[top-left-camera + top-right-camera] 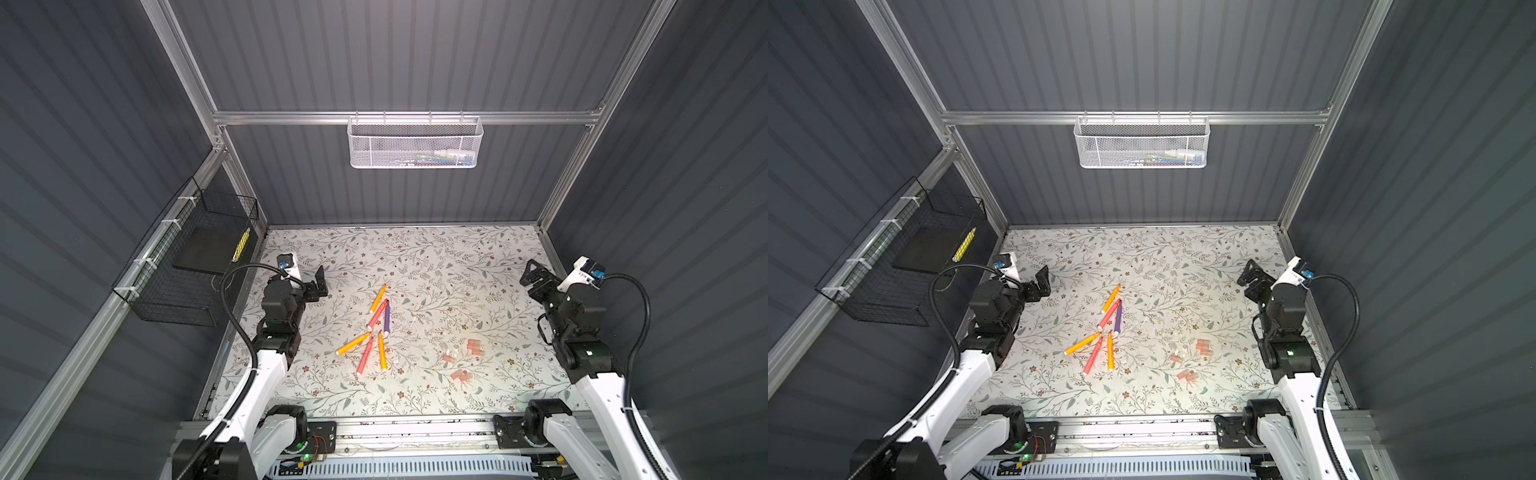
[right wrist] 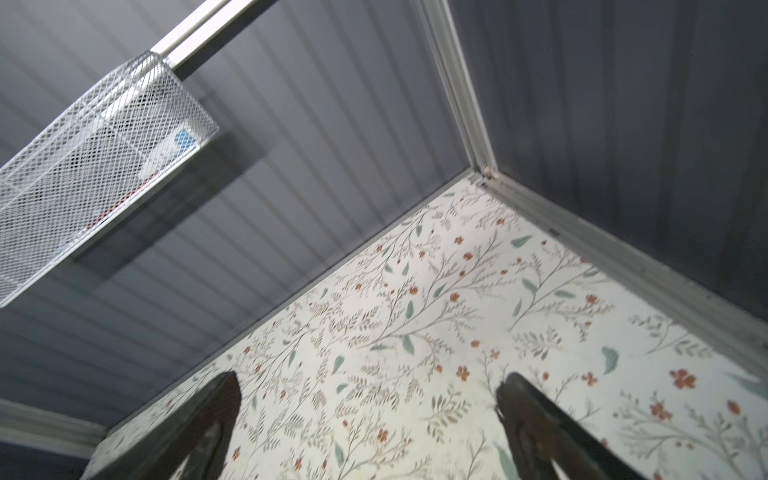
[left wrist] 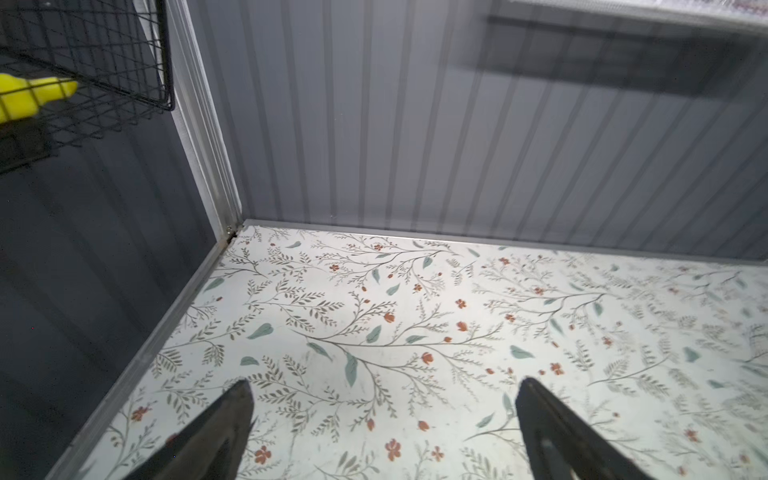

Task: Insert the pens into the pen caps
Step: 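Raise both arms and move the left gripper over the marker pile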

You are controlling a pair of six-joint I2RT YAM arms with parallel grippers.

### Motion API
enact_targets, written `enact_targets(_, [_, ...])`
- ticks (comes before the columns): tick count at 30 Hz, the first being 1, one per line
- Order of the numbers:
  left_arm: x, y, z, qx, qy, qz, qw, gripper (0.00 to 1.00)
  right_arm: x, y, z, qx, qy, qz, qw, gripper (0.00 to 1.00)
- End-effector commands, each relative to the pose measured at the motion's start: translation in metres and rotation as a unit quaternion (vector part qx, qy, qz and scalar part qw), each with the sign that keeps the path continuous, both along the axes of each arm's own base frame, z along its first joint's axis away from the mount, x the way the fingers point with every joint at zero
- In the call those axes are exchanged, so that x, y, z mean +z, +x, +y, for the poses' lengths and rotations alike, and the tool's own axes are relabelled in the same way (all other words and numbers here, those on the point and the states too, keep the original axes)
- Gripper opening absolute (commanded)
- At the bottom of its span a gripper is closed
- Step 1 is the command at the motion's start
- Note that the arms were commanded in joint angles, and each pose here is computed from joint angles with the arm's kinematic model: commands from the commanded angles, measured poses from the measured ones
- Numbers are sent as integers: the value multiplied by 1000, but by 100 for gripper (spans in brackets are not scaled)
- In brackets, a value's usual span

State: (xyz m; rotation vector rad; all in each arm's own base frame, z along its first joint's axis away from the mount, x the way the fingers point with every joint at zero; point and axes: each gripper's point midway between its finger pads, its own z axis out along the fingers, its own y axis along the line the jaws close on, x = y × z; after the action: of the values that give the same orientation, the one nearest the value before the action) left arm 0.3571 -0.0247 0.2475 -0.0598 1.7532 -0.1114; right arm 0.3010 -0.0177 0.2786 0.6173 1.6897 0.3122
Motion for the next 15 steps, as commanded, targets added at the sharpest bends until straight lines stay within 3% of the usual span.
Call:
enact_targets(1, [-4, -15, 9, 39, -55, 50, 997, 99, -70, -22, 18, 25, 95, 97, 990, 99])
enact_targets(4, [5, -32, 26, 90, -64, 71, 991, 99, -64, -11, 56, 142, 102, 44, 983, 99])
enact_targets(7, [23, -55, 29, 96, -100, 45, 989, 99, -68, -1, 69, 170, 104, 26, 980, 99])
enact_targets(10, [24, -75, 40, 133, -125, 51, 982, 100, -71, 9, 78, 168, 64, 39, 983, 99])
enact_targets(13, [18, -78, 38, 134, -122, 107, 978, 99, -76, 19, 79, 145, 20, 74, 986, 99])
enact_targets(15, [2, -83, 52, 196, -136, 161, 958, 100, -81, 25, 68, 114, -1, 100, 988, 99])
